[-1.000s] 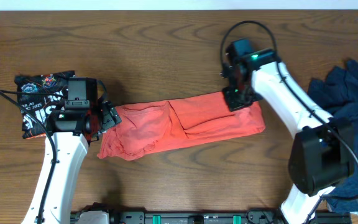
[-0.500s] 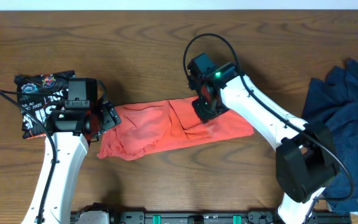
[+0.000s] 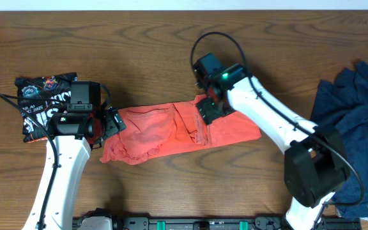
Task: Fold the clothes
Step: 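Grasp the right end with the right gripper and fold it leftward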
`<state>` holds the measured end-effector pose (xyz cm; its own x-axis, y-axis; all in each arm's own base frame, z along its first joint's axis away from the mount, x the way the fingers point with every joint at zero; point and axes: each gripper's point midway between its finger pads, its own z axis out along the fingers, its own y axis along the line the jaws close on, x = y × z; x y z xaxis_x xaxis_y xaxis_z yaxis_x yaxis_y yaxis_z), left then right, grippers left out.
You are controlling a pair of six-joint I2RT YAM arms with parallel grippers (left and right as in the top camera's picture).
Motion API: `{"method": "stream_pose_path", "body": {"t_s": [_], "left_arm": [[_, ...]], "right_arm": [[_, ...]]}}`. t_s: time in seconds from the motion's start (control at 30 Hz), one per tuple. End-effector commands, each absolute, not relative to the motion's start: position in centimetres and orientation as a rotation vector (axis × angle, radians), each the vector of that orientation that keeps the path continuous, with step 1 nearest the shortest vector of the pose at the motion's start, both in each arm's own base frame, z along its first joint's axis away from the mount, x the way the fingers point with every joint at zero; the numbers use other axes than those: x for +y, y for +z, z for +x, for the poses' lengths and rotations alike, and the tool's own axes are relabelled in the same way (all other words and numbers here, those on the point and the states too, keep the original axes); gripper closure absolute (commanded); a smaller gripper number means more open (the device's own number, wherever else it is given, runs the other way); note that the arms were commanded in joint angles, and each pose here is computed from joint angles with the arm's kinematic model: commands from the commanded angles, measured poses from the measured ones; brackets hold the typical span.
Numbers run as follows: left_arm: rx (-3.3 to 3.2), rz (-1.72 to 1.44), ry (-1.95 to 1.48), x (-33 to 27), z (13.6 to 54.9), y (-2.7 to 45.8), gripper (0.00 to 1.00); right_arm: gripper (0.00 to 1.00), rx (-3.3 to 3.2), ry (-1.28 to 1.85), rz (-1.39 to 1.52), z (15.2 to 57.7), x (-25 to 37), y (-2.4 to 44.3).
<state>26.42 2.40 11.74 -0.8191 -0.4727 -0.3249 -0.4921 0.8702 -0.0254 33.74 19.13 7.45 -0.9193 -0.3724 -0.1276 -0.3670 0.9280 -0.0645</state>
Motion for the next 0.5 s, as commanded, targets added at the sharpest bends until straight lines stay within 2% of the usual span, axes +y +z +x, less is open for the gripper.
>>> {"method": "stream_pose_path", "body": {"t_s": [0.0,0.3,0.47], "left_arm": [[2.765,-0.727,0.098,2.5,26.0,10.6,0.02],[3.015,-0.762,0.035,2.5,25.4,4.7,0.02],[3.102,-0.602,-0.079,1.4,26.7,1.4,0.02]], "right_arm": [[0.2,2.921,-0.294,-0.258,36.1,13.7,8.2],[0.15,2.933,-0.252,0.043,37.5,6.6,10.7],[0.15,2.972,-0.192,0.103,37.2,5.5,10.4]]}}
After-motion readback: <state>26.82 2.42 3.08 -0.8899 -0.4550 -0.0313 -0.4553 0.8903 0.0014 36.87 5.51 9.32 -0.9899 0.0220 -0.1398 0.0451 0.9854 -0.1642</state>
